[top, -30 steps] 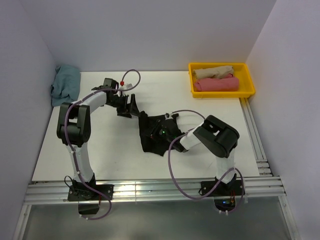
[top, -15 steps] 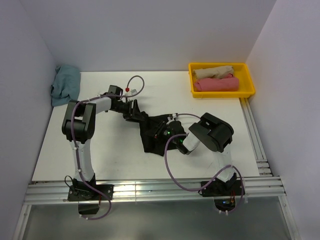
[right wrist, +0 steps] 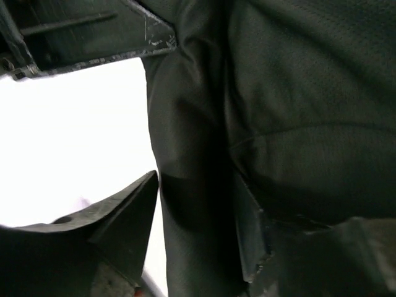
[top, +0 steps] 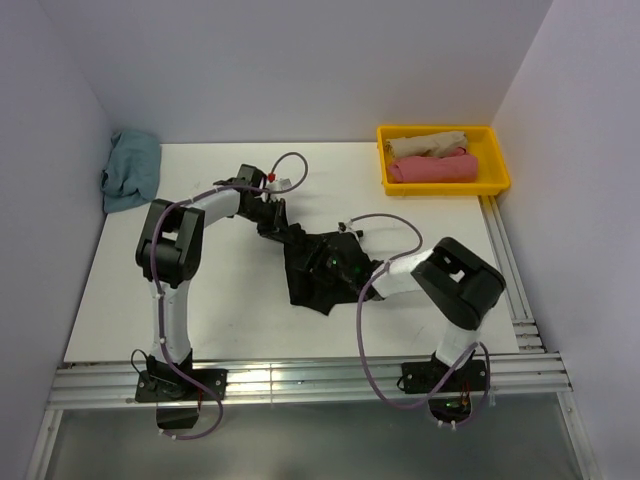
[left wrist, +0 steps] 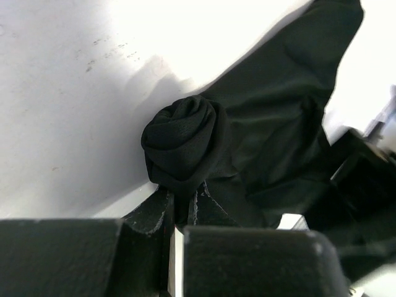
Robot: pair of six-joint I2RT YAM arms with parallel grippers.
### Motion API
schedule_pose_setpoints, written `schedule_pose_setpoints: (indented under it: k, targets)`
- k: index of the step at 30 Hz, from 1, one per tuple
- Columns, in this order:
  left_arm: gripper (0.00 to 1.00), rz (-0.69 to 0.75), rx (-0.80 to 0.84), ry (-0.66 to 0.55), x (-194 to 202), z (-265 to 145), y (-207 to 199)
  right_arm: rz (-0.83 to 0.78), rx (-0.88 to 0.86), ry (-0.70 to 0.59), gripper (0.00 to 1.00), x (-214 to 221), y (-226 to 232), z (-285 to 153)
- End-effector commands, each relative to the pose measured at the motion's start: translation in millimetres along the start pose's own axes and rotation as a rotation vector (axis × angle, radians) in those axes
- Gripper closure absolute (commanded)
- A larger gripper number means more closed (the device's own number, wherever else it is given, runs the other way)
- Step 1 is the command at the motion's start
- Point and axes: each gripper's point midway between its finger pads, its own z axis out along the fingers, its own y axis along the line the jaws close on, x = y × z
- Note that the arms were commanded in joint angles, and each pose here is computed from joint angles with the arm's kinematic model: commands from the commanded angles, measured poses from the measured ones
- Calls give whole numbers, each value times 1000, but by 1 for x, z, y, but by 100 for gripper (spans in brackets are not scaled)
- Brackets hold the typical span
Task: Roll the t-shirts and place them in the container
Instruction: Roll the tshirt
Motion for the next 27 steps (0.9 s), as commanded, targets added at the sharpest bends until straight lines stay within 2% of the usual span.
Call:
schedule_pose_setpoints:
  k: [1,5,10,12,19,27]
  targets:
    - [100,44,-139,-4,-6,-9,16,-226,283,-79,40,-9,-29,-17]
    - [100,53,-222,4,-7,-11,23,-333,387,-119,39,-14,-15,-31]
    - [100,64,-262,23,-4,-10,26,-459,449,-220,38,-28,24,-36]
    - [100,64,-274,31,-3,-9,26,-500,504,-236,38,-32,24,-37]
    - [100,62,-294,40,-7,-11,22,-609,558,-303,40,-43,52,-19]
    - [100,43,-291,65,-7,-8,17,-703,628,-319,43,-35,48,0]
